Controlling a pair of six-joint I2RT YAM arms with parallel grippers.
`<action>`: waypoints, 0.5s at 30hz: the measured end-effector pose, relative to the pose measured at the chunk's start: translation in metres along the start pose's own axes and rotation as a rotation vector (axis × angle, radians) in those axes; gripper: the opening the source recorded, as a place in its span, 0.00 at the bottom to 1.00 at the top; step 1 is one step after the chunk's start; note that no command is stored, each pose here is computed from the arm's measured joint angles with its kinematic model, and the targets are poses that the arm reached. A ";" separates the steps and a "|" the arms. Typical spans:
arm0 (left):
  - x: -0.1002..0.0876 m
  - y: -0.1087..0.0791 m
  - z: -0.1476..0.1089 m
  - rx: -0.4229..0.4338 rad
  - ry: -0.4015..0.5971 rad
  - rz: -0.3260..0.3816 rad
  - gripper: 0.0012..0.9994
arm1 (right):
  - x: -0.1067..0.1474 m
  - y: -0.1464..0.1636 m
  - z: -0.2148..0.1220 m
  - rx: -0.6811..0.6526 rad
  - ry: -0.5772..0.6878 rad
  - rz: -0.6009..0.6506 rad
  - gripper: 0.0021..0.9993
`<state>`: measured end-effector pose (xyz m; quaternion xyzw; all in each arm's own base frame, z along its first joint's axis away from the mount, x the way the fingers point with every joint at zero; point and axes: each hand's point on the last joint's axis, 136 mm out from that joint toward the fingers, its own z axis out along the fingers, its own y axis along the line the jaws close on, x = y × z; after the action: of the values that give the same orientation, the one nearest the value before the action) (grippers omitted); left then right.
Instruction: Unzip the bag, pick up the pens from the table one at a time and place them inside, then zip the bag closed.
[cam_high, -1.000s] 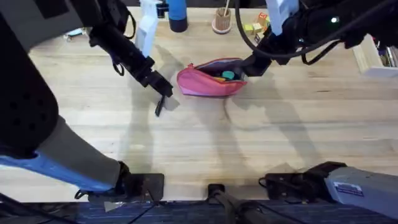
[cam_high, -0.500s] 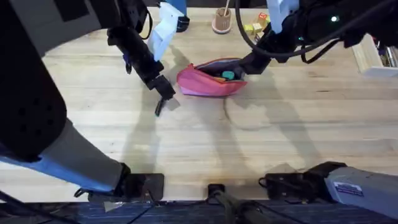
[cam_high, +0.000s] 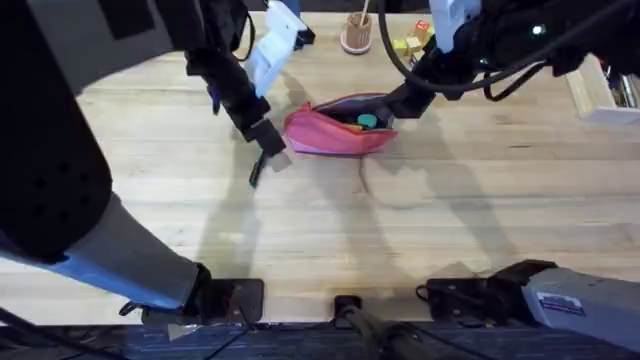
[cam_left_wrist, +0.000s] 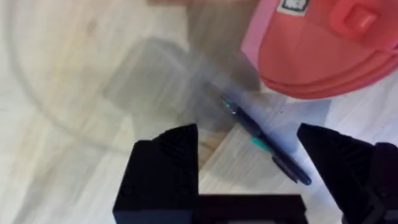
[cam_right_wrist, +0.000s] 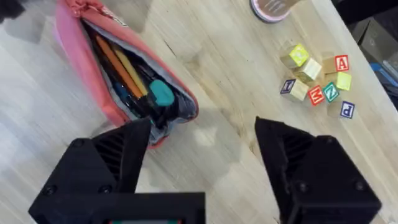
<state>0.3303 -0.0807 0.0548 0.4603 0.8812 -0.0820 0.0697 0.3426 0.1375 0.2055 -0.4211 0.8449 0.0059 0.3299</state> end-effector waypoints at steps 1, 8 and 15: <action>0.001 -0.003 0.004 0.006 0.004 0.004 1.00 | 0.000 0.000 0.000 0.000 0.000 0.000 1.00; 0.009 -0.012 0.016 0.018 0.000 0.005 1.00 | 0.000 0.000 0.000 0.001 -0.002 0.000 1.00; 0.009 -0.012 0.016 0.015 -0.002 0.006 1.00 | -0.004 -0.003 0.000 0.010 -0.017 -0.001 1.00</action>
<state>0.3165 -0.0837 0.0380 0.4634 0.8791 -0.0891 0.0675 0.3461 0.1388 0.2085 -0.4200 0.8418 0.0048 0.3390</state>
